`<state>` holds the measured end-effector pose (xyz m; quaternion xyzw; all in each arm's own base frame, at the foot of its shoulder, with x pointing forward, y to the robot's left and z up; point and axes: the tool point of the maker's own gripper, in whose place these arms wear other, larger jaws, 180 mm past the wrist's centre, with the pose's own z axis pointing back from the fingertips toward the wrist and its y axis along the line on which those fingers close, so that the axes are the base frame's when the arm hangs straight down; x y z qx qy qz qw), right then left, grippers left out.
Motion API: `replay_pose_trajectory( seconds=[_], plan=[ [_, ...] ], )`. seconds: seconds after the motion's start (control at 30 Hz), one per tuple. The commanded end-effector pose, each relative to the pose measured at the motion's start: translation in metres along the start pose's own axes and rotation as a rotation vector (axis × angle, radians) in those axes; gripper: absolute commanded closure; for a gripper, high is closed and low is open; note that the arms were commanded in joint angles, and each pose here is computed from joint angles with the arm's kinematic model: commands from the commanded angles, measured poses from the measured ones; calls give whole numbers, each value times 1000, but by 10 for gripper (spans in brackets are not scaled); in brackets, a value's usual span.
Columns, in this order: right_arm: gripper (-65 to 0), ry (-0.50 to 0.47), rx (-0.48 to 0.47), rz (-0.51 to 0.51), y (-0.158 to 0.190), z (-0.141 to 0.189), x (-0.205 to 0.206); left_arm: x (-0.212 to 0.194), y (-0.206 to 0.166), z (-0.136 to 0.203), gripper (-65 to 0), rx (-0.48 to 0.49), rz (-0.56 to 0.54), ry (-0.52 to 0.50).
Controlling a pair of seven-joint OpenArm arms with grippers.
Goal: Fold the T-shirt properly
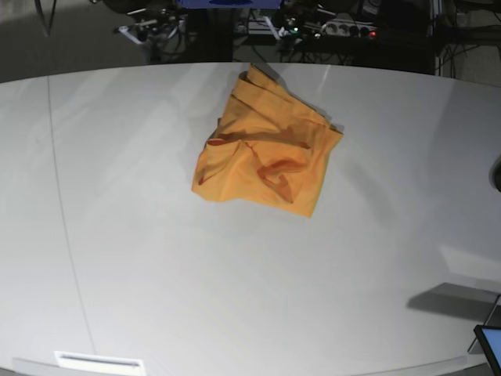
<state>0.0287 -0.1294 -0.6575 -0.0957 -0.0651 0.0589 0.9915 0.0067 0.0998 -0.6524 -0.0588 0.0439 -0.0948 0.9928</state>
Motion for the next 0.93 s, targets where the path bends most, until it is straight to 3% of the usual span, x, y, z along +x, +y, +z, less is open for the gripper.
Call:
replay_pose_trajectory(
  seconds=[0.0, 0.13, 0.9],
  plan=[
    [0, -28, -9, 5, -2, 0, 2, -5, 2, 0, 0, 5, -3, 13],
    [-1, -103, -11, 7, -3, 1, 10, 4, 3, 1, 0, 7, -6, -2],
    [-1, -116, -33, 25, -13, -2, 15, 18, 1, 2, 0, 3, -11, -24]
  ],
)
